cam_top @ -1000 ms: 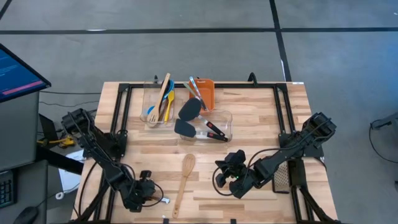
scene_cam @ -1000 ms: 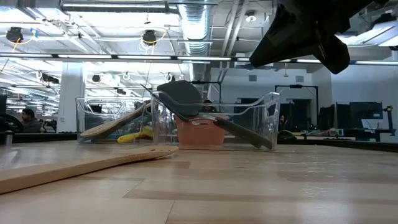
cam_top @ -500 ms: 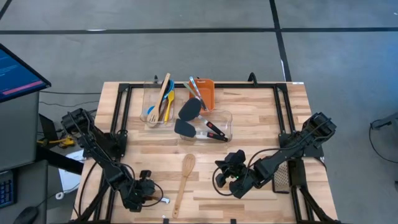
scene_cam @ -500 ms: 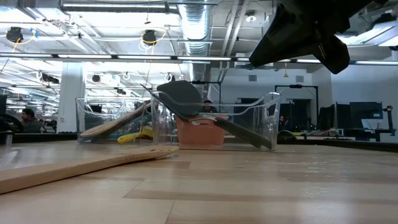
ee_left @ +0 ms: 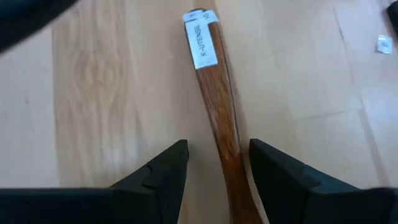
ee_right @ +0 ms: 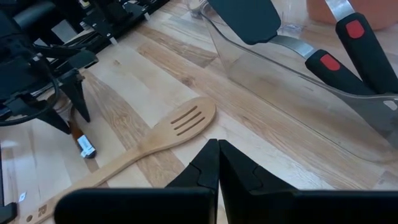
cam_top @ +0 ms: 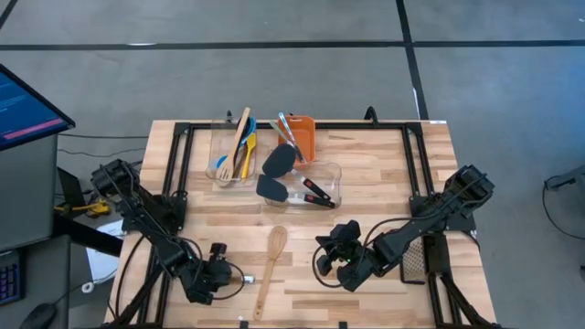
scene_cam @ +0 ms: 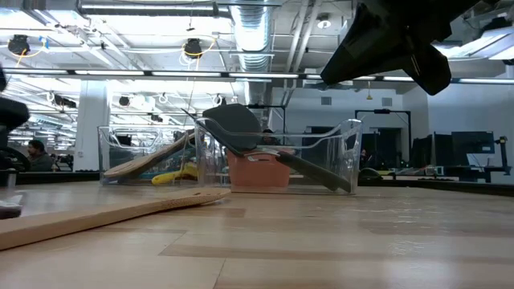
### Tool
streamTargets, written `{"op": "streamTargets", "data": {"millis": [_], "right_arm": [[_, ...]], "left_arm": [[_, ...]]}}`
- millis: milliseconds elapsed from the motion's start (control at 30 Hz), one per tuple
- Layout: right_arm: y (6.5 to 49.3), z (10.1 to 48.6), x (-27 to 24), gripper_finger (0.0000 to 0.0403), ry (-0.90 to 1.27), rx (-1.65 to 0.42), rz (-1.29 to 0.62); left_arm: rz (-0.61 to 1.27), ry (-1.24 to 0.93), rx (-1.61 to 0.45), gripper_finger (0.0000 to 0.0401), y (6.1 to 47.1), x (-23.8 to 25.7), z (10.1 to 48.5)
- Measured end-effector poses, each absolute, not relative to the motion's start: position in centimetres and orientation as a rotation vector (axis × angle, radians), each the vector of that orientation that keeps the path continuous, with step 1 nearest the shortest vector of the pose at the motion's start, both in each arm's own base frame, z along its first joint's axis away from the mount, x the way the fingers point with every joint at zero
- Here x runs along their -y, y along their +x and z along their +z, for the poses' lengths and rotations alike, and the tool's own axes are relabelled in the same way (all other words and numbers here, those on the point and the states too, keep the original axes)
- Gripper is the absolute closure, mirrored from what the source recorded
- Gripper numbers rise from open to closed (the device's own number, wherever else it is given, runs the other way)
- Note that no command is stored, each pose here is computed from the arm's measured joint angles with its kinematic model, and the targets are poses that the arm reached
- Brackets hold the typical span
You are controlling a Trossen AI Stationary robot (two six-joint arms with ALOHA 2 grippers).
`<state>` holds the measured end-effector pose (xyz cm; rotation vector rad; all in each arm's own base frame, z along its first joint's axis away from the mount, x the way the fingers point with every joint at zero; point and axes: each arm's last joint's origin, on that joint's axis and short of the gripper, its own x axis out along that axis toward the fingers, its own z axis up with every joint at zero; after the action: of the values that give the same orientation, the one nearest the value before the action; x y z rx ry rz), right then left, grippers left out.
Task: Pick & Place Kitchen Items
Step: Put the dark brown wooden spoon into the top transparent bin
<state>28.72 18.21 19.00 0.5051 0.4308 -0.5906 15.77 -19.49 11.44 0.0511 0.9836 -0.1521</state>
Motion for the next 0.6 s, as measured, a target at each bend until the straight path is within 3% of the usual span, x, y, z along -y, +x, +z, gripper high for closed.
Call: {"op": "streamTargets", "data": {"millis": [600], "right_arm": [[28.8,19.0,-18.2,0.0403,0.510,-0.429,-0.587]], "left_arm": [[-0.121,0.051,-0.978,0.0234,17.0,18.6,11.5]]}}
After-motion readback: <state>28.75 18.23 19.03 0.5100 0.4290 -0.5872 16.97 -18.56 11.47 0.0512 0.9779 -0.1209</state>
